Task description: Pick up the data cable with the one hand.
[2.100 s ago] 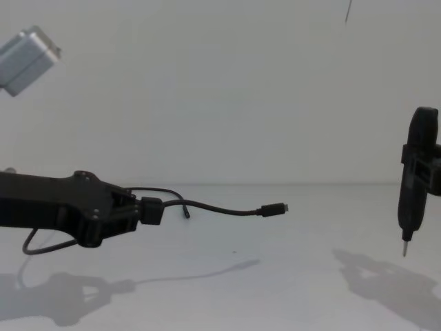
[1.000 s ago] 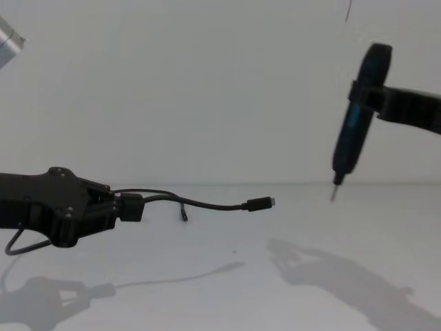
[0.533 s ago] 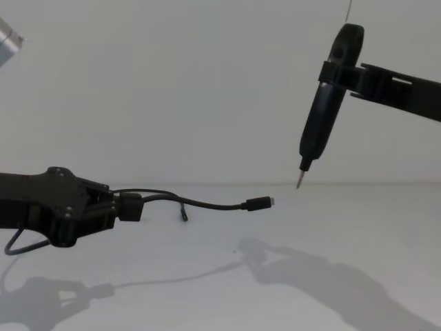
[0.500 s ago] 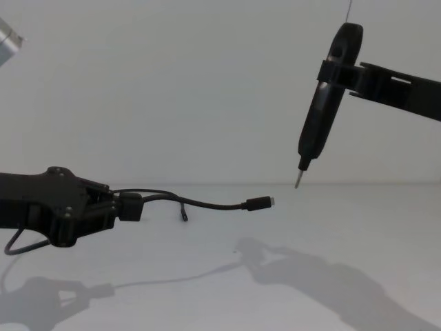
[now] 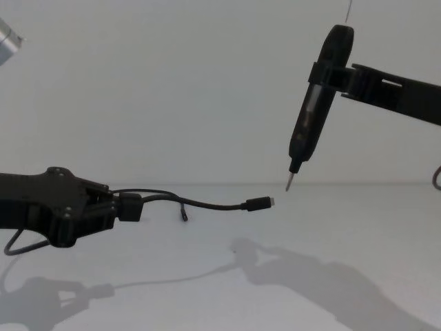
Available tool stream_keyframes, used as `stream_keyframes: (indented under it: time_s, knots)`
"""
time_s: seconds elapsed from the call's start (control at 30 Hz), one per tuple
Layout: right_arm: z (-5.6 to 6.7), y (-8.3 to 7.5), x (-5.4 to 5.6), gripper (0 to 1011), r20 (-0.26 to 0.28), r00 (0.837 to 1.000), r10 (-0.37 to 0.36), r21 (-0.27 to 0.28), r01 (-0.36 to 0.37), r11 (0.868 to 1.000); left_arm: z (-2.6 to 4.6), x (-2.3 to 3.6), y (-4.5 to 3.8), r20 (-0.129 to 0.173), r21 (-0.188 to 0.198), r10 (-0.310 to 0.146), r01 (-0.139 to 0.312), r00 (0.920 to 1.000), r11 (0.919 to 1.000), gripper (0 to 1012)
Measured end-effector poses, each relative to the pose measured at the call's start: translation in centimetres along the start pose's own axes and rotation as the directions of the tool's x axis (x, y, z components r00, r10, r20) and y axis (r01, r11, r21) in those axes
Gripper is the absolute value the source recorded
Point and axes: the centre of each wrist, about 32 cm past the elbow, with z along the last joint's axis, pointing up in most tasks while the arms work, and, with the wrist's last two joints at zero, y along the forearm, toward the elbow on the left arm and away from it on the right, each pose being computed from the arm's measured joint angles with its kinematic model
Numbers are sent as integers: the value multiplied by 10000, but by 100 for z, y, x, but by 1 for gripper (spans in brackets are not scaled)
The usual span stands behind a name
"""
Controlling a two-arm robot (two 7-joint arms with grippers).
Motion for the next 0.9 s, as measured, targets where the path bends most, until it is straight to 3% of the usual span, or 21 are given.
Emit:
stream_keyframes:
  time_s: [0.9]
  knots:
    - [-165, 69, 114, 269, -12, 10000, 92, -122, -93, 9999, 0, 0, 0, -1, 2, -1, 1, 10000, 10000, 48]
